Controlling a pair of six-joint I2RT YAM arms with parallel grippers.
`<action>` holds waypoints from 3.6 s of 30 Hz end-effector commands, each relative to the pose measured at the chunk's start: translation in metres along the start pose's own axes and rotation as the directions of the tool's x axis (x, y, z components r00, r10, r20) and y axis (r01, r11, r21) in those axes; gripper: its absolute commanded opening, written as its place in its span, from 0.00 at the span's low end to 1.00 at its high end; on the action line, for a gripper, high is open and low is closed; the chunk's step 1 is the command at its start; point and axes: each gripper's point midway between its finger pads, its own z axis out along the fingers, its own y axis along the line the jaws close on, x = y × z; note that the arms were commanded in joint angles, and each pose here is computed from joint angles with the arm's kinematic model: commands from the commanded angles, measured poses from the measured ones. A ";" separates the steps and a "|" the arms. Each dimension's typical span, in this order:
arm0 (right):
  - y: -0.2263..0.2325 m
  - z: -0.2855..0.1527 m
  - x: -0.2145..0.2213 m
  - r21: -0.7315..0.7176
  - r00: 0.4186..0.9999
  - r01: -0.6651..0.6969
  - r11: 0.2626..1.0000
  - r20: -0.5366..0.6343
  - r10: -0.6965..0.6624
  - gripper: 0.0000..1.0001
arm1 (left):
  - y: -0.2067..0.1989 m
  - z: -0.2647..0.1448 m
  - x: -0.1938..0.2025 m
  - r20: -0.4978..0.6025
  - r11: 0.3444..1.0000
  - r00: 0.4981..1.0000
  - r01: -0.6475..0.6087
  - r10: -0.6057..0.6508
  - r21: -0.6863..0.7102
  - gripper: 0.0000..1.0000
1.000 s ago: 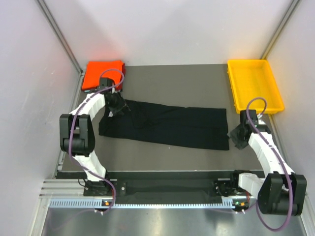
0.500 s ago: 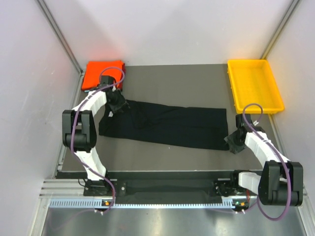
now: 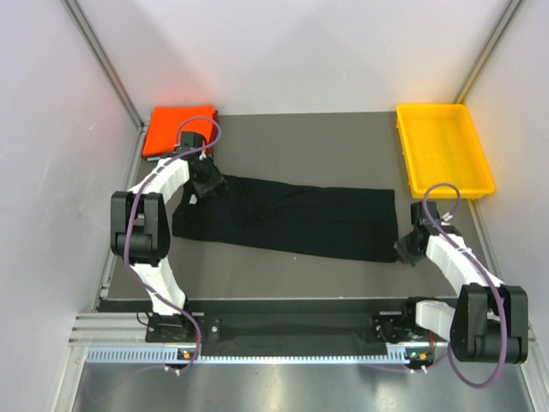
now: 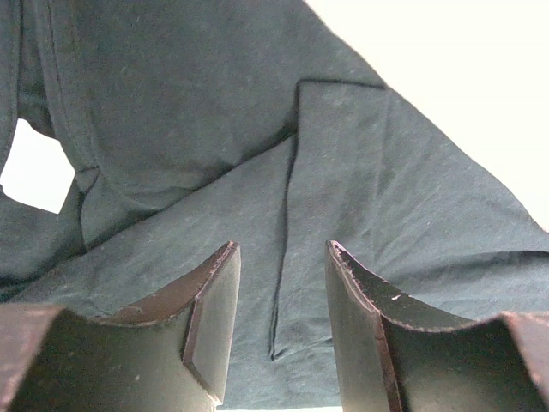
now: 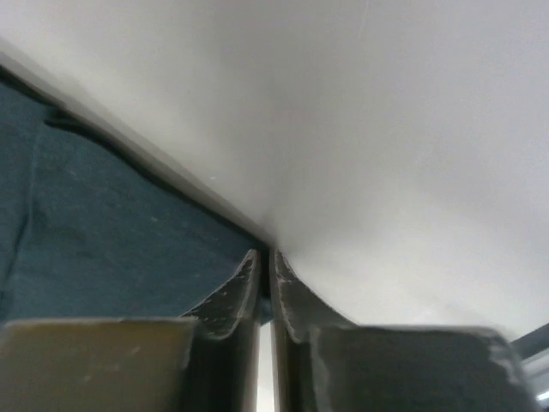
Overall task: Fold and stack the t-shirts
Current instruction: Fold the tshirt
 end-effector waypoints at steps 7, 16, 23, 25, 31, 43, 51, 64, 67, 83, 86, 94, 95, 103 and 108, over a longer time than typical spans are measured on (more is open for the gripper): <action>-0.010 -0.005 -0.016 0.044 0.994 0.051 0.998 0.093 -0.055 0.00 | -0.031 -0.006 -0.033 0.096 0.997 0.995 -0.030 0.024 0.065 0.49; -0.041 -0.008 -0.038 0.107 0.990 -0.055 0.993 0.137 0.040 0.00 | -0.062 -0.002 -0.023 0.074 0.994 0.995 -0.078 0.073 0.074 0.48; -0.075 -0.008 -0.049 0.163 0.981 -0.153 0.975 0.144 0.130 0.00 | -0.029 -0.004 -0.030 0.120 0.995 0.989 -0.080 0.087 -0.060 0.46; -0.080 -0.010 -0.051 0.158 0.977 -0.178 0.971 0.149 0.154 0.00 | -0.018 -0.003 -0.038 0.119 0.997 0.991 -0.054 0.061 -0.057 0.42; -0.088 -0.014 -0.055 0.157 0.962 -0.232 0.960 0.183 0.203 0.00 | -0.005 0.022 -0.047 0.073 0.998 0.996 -0.056 0.056 -0.014 0.40; -0.093 -0.012 -0.058 0.160 0.959 -0.247 0.956 0.181 0.218 0.00 | 0.021 0.045 -0.061 0.094 1.000 0.995 -0.029 0.028 0.013 0.34; -0.090 -0.012 -0.059 0.137 0.959 -0.241 0.961 0.184 0.214 0.00 | 0.022 0.030 -0.077 0.146 1.000 0.989 -0.017 0.015 0.011 0.34; -0.090 -0.012 -0.058 0.136 0.961 -0.234 0.963 0.182 0.208 0.00 | -0.013 0.023 -0.071 0.110 0.974 0.990 -0.112 0.091 0.197 0.45; -0.090 -0.013 -0.059 0.133 0.959 -0.236 0.963 0.189 0.209 0.00 | -0.009 0.030 -0.072 0.104 0.980 0.991 -0.097 0.079 0.176 0.44; -0.092 -0.013 -0.060 0.146 0.957 -0.244 0.959 0.196 0.214 0.00 | -0.007 0.048 -0.082 0.084 0.983 0.994 -0.083 0.069 0.165 0.35; -0.093 -0.013 -0.060 0.148 0.957 -0.245 0.958 0.198 0.214 0.00 | -0.011 0.049 -0.083 0.089 0.978 0.994 -0.082 0.066 0.190 0.33; -0.094 -0.013 -0.061 0.155 0.955 -0.250 0.956 0.202 0.217 0.00 | -0.009 0.056 -0.079 0.059 0.975 0.997 -0.055 0.043 0.214 0.13; -0.094 -0.013 -0.060 0.154 0.954 -0.253 0.955 0.203 0.220 0.00 | -0.007 0.056 -0.081 0.062 0.976 0.997 -0.047 0.035 0.211 0.09; -0.098 -0.018 -0.065 0.148 0.938 -0.282 0.948 0.251 0.240 0.00 | 0.016 0.056 -0.099 0.075 0.976 0.991 0.097 -0.113 0.192 0.00; -0.096 -0.019 -0.067 0.136 0.934 -0.285 0.949 0.260 0.244 0.00 | 0.002 0.054 -0.098 0.052 0.956 0.991 0.104 -0.122 0.274 0.04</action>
